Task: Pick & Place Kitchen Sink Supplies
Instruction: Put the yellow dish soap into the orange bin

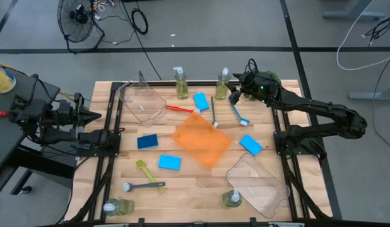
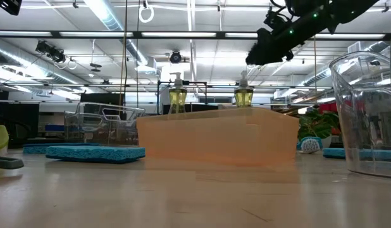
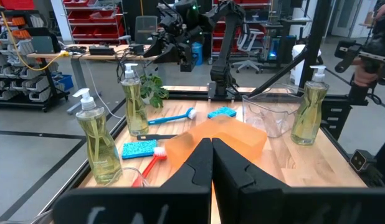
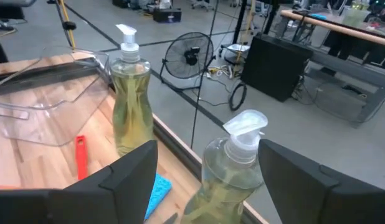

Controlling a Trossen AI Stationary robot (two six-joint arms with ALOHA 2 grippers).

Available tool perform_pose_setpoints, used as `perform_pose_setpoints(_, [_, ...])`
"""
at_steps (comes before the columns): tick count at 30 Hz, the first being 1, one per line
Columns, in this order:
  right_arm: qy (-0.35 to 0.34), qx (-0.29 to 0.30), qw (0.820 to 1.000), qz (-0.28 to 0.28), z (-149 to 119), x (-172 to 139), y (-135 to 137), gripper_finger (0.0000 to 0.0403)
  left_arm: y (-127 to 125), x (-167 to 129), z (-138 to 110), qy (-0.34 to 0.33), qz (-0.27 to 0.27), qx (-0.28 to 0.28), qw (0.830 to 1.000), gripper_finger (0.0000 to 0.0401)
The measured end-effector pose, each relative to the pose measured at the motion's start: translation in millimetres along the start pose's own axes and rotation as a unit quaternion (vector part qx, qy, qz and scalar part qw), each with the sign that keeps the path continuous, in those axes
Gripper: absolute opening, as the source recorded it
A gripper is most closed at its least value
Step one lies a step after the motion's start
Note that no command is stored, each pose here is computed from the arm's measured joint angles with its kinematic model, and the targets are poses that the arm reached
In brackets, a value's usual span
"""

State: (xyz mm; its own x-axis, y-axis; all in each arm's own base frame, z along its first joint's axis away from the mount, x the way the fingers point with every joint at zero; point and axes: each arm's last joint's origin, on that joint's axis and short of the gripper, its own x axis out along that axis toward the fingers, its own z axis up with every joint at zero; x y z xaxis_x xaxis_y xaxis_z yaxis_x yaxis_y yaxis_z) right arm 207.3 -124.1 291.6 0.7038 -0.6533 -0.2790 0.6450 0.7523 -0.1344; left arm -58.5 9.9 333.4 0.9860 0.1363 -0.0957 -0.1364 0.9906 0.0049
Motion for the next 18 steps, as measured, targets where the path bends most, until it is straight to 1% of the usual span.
perform_pose_setpoints(4, [0.0, -0.007, 1.0, -0.006, -0.2, 0.6, -4.9, 0.0279, 0.0, 0.0, 0.0, 0.0, 0.0, 0.0, 1.0, 0.0003])
perform_pose_setpoints(8, [0.001, -0.001, 1.0, 0.005, -1.3, 1.9, -10.4, 0.0279, 0.0, 0.0, 0.0, 0.0, 0.0, 0.0, 1.0, 0.0003])
perform_pose_setpoints(13, [0.007, 0.003, 1.0, 0.015, -10.8, 4.3, -13.8, 0.0279, 0.0, 0.0, 0.0, 0.0, 0.0, 0.0, 1.0, 0.0003])
perform_pose_setpoints(18, [-0.011, 0.006, 1.0, 0.014, -21.8, 6.9, -13.0, 0.0279, 0.0, 0.0, 0.0, 0.0, 0.0, 0.0, 1.0, 0.0003])
